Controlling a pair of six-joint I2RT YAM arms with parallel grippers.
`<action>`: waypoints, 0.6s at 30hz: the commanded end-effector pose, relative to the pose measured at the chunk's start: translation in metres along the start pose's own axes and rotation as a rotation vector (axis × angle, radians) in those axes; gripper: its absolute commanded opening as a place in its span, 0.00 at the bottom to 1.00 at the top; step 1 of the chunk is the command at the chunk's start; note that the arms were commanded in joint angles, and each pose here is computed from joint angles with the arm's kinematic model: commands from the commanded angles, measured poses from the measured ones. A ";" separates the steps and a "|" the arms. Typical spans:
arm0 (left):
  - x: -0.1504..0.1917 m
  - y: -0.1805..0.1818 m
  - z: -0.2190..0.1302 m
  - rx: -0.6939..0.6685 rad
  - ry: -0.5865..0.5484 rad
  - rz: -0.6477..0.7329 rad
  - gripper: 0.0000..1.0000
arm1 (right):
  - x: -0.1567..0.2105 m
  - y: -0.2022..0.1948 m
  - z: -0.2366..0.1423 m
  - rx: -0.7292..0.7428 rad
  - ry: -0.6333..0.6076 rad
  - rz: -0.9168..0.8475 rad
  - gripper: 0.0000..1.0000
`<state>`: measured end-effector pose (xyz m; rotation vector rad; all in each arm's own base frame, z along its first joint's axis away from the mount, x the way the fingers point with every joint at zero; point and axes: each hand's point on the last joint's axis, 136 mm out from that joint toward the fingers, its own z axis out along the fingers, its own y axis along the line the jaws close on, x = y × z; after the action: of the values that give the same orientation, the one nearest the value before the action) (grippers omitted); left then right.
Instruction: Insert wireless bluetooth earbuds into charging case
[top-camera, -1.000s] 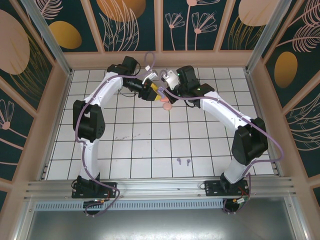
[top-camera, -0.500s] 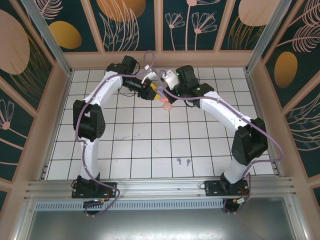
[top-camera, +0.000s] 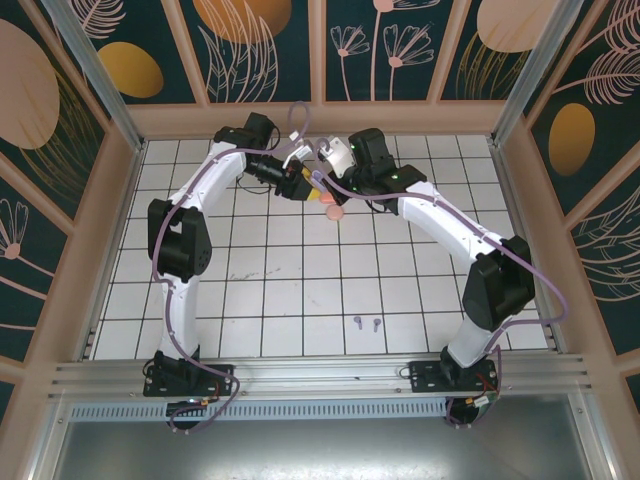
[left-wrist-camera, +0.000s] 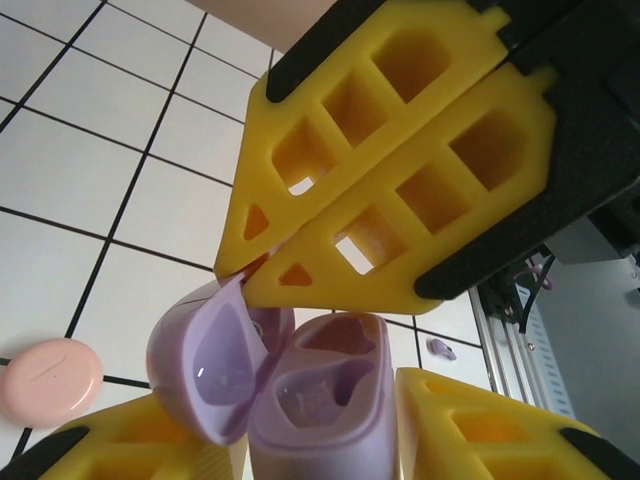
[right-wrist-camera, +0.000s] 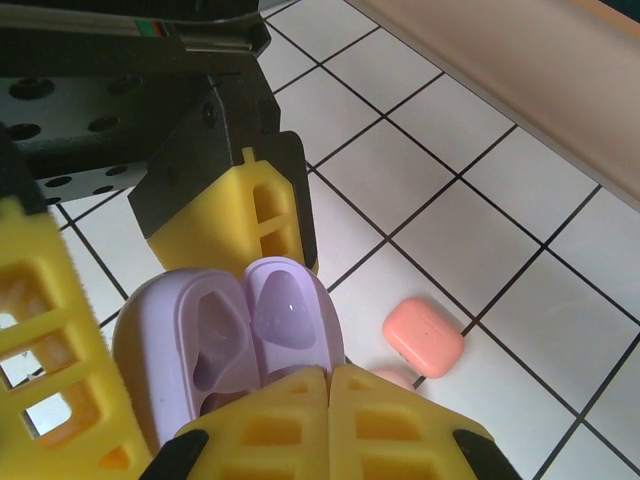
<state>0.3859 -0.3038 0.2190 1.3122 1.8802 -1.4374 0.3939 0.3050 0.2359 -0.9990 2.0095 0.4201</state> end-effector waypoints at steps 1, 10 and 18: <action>-0.011 -0.009 0.001 0.052 -0.040 0.053 0.46 | -0.010 0.015 0.006 -0.054 -0.021 -0.031 0.00; -0.017 -0.010 -0.003 0.045 -0.048 0.066 0.51 | 0.002 0.015 0.006 -0.042 0.001 -0.029 0.00; -0.021 -0.009 -0.006 0.052 -0.064 0.073 0.46 | 0.005 0.017 0.007 -0.053 0.006 -0.029 0.00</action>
<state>0.3873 -0.3021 0.2230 1.3118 1.8746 -1.4359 0.3965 0.3063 0.2372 -0.9999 1.9939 0.4147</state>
